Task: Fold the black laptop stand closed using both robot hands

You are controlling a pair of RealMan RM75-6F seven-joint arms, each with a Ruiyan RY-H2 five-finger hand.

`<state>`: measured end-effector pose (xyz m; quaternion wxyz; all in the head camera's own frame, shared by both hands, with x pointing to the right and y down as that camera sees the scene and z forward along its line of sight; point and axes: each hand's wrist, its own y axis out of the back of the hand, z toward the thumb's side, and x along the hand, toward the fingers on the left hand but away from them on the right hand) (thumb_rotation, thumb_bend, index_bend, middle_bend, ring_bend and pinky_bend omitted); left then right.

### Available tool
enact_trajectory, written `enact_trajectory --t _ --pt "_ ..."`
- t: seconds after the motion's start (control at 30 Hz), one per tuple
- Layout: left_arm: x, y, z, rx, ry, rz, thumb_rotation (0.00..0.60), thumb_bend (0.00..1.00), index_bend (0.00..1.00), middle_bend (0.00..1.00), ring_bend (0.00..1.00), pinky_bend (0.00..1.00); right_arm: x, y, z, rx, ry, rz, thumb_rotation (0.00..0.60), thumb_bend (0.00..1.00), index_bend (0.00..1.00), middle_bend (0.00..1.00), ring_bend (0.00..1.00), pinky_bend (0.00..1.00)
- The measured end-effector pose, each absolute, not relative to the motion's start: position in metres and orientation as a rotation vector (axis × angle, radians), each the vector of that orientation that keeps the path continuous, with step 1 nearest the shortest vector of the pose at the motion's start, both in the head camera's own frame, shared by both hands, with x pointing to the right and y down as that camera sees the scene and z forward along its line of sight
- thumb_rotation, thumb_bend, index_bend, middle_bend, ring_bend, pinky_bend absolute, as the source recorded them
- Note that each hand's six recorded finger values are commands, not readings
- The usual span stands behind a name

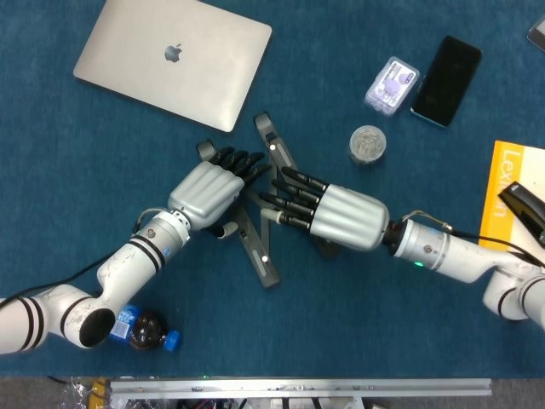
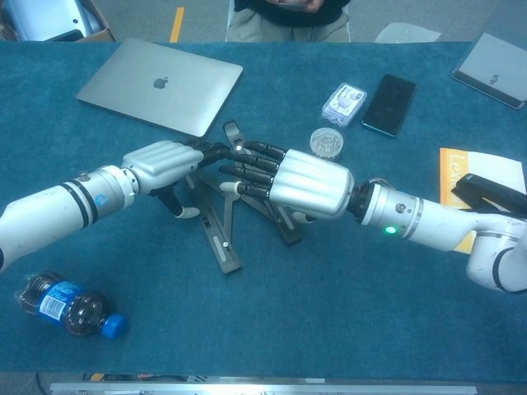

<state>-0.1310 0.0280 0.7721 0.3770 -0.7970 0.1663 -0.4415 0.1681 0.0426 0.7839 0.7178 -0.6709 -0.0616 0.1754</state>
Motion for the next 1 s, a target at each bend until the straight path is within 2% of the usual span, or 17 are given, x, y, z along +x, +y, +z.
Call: enact_trajectory --t 1.0 --pt "-0.127 0.034 0.771 -2.155 0.419 -1.125 0.600 0.26 0.00 0.00 0.00 0.00 0.144 0.046 0.788 -1.470 -0.115 0.339 0.600 0.00 0.00 0.00 0.00 0.05"
